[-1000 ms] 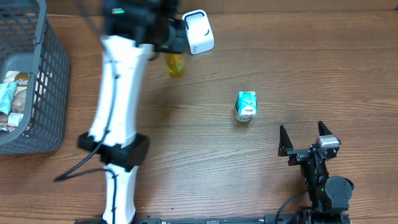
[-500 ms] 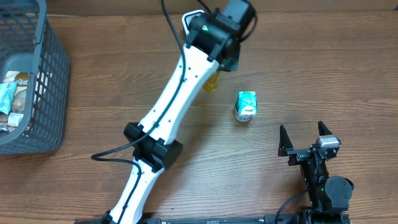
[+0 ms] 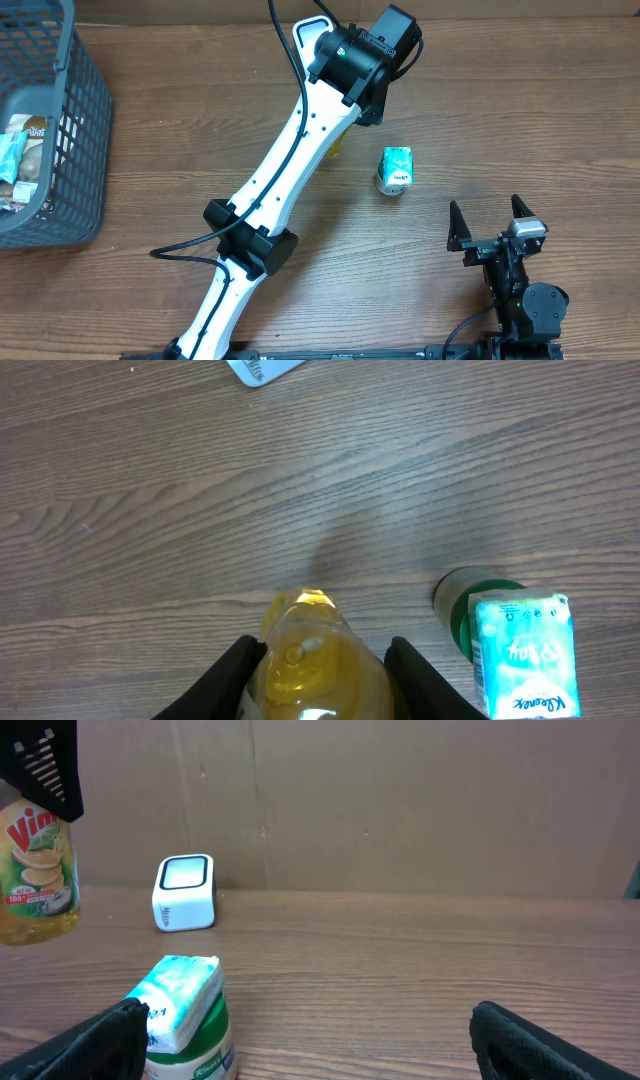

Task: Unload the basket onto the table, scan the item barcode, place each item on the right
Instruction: 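Carry the yellow bottle with the left gripper to the scanner window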

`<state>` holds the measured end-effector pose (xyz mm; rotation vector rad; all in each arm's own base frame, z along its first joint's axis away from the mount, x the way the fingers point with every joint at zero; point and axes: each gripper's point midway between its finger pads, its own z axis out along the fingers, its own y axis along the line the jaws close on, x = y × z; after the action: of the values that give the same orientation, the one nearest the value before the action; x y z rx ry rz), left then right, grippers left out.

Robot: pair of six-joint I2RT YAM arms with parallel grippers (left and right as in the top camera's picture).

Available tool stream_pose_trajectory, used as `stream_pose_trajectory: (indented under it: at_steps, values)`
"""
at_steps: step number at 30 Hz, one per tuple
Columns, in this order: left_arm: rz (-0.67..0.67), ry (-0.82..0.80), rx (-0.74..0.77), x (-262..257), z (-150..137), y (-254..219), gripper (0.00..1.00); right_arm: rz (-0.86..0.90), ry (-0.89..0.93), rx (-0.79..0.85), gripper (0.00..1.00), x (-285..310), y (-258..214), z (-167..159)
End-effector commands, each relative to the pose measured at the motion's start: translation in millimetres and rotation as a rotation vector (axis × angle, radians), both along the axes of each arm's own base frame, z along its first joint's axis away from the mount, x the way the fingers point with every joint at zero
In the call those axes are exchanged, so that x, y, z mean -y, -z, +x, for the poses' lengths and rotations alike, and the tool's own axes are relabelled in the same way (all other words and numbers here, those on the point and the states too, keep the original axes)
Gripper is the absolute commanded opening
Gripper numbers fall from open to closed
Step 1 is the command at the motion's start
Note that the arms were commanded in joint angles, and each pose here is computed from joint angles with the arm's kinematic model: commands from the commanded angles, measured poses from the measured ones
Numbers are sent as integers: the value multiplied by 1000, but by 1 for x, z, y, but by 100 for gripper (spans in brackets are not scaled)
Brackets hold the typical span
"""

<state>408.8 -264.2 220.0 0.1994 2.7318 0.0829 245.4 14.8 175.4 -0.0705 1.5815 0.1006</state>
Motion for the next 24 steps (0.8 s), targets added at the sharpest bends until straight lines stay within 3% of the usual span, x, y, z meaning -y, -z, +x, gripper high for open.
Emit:
stream_pose_trajectory:
  at_steps: [1, 9, 15, 24]
  values:
    - [-38, -12, 54, 0, -5, -25, 26, -1, 12, 1, 100, 2, 3, 0]
    - [-81, 108, 143, 6, -33, -79, 27, -1, 12, 1, 100, 2, 3, 0]
    - [-89, 113, 133, -11, -53, -96, 27, -1, 12, 1, 100, 2, 3, 0]
    - [55, -132, 136, -75, -77, -83, 28, -1, 12, 1, 100, 2, 3, 0]
